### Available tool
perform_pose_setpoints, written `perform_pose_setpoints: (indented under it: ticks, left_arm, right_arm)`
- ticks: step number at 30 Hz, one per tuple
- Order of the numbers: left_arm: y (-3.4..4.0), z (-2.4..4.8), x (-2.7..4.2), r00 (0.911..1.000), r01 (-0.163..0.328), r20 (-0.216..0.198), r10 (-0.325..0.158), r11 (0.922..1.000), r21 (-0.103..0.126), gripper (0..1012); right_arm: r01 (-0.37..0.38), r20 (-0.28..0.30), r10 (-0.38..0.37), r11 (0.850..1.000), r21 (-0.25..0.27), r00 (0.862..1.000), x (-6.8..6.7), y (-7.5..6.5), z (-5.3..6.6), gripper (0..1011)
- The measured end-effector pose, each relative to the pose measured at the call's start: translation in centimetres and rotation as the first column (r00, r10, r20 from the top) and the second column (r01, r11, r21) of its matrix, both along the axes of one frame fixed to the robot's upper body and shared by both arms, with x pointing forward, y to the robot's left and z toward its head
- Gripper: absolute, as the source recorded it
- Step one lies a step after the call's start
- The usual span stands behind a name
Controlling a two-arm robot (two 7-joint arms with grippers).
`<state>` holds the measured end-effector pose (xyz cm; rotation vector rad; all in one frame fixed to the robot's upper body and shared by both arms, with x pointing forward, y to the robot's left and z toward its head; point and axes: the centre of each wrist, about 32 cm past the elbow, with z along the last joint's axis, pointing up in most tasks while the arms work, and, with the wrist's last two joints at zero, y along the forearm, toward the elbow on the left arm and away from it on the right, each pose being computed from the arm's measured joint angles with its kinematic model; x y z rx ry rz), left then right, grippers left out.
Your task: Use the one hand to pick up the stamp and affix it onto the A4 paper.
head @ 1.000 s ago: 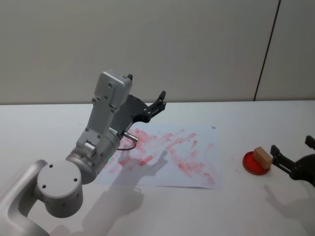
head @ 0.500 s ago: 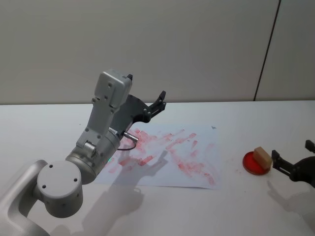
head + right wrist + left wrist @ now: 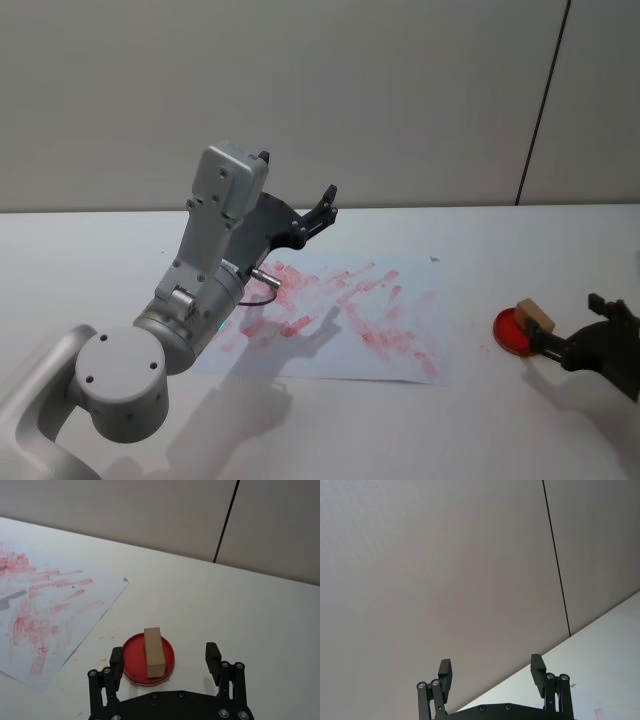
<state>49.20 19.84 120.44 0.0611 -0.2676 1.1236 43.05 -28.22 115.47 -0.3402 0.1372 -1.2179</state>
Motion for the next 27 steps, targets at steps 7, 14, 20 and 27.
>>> perform_pose_setpoints:
  ticks: [7, 14, 20, 27]
  left_arm:
    - [0.0, 0.0, 0.0, 1.0, 0.0, 0.0, 0.0, 1.0, 0.0, 1001]
    - [0.0, 0.0, 0.0, 1.0, 0.0, 0.0, 0.0, 1.0, 0.0, 1001]
    - [0.0, 0.0, 0.0, 1.0, 0.0, 0.0, 0.0, 1.0, 0.0, 1001]
    - [0.0, 0.0, 0.0, 1.0, 0.0, 0.0, 0.0, 1.0, 0.0, 1001]
  right_arm:
    - [-0.015, -0.038, 0.015, 1.0, -0.017, 0.999, 1.5, 0.6, -0.9, 1001]
    - [-0.026, -0.056, 0.024, 0.999, -0.024, 0.998, 2.4, 1.1, -1.4, 950]
    - [-0.034, -0.068, 0.031, 0.999, -0.031, 0.997, 2.9, 1.4, -1.7, 795]
    - [-0.038, -0.076, 0.036, 0.999, -0.033, 0.996, 3.3, 1.6, -1.9, 589]
